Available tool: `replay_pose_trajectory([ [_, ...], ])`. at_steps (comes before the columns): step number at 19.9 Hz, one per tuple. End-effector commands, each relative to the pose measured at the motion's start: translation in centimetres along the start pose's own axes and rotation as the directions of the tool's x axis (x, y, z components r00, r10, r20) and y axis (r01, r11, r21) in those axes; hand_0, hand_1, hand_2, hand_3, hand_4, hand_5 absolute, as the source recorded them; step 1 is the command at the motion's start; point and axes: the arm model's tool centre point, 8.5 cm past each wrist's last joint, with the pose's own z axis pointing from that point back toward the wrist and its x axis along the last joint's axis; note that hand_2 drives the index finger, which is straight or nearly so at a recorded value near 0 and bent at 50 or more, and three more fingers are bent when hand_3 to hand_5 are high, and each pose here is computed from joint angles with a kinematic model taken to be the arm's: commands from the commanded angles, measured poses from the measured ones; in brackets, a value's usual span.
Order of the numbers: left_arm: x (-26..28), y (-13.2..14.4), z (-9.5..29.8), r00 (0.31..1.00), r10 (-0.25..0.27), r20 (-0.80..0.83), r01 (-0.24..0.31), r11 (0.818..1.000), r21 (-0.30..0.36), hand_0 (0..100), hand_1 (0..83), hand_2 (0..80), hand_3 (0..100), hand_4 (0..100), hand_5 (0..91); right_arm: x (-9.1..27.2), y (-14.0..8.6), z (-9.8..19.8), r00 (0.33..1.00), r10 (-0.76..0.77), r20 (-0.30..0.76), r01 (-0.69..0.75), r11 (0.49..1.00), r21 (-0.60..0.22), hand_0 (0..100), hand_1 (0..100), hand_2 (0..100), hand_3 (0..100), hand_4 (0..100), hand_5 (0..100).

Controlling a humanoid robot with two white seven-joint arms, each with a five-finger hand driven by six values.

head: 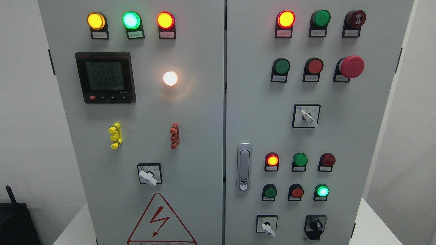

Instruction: Trip black knob to open circuit

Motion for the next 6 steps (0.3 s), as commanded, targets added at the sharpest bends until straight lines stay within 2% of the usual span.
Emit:
replay_pose_trajectory([
  [1,0.92,0.08,-0.09,1.000,-0.004,0.030,0.004,1.000,0.002,12,38.9,0.0,0,0,0.0,0.31,-0.78,0.19,1.000,0.014,0.005,-0.014,1.000,-0.021,0,0,0,2,0,0],
  [6,0.92,0.08,-0.09,1.000,-0.004,0.030,0.004,1.000,0.002,12,38.9,0.0,0,0,0.0,0.20,-0.54,0.27,1.000,0.009,0.000,-0.009,1.000,-0.015,0,0,0,2,0,0],
])
